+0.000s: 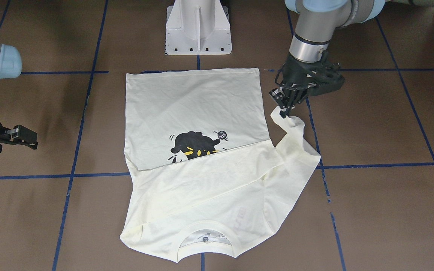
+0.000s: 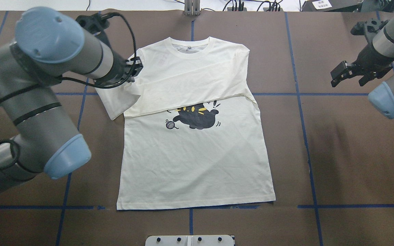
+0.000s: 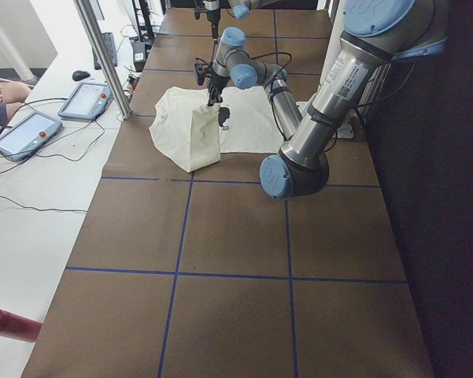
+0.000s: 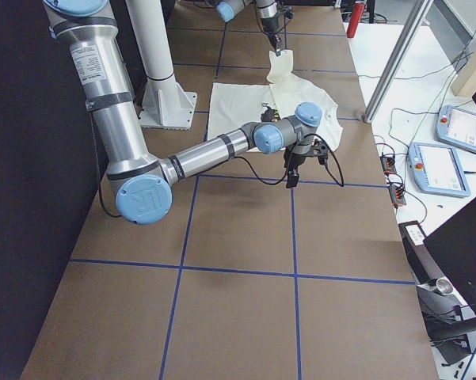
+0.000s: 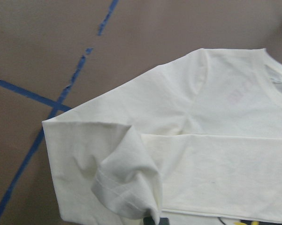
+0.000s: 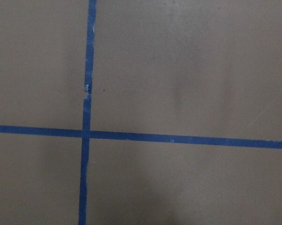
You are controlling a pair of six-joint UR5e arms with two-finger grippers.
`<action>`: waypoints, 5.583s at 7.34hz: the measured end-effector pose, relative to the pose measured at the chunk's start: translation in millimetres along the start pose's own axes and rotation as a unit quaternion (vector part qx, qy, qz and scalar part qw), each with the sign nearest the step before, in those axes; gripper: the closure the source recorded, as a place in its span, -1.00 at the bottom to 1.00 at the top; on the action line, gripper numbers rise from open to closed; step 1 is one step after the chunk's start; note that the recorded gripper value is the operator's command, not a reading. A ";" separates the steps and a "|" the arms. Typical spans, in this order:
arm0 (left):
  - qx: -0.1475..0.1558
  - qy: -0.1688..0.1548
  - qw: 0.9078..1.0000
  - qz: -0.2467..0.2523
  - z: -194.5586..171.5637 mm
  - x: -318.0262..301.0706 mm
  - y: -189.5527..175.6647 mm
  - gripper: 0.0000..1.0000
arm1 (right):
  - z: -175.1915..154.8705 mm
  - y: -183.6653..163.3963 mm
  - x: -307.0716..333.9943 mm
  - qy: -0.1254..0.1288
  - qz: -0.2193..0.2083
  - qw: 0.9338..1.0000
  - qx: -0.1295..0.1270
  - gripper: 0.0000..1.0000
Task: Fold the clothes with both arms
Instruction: 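Carry the other sleeve across the shirt body with the left gripper, then release the sleeve and move both grippers to the shirt's side edges, then lower both grippers and grasp the hem corners nearest the robot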
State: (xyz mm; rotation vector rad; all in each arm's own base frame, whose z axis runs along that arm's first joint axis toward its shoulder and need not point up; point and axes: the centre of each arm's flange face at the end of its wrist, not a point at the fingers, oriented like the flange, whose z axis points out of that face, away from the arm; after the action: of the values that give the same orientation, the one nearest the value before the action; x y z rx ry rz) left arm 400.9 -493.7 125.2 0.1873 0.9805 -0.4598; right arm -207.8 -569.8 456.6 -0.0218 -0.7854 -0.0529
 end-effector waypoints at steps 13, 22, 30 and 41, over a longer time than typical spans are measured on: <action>-0.046 0.029 0.997 0.052 155.7 162.8 155.2 -1.00 | -13.2 28.6 -66.5 -0.030 0.028 0.999 0.006 -1.00; -0.085 -0.078 0.963 0.242 31.5 -113.7 90.2 -0.99 | 135.1 296.6 -239.7 -0.047 0.048 0.996 0.051 -1.00; -0.084 -0.070 0.964 0.243 24.0 -110.4 90.5 -0.99 | 142.8 318.8 -235.9 -0.044 0.055 0.997 0.040 1.00; -0.161 -0.099 0.981 0.047 85.0 -193.4 255.4 -0.62 | 87.1 314.0 -250.6 -0.100 0.055 0.993 0.031 1.00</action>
State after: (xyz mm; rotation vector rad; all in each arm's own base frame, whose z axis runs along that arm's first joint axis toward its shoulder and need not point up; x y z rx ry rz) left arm 490.5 -241.0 320.0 -0.1022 0.8329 -0.2223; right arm -428.6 -243.0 341.0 -0.0107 -0.9836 0.0796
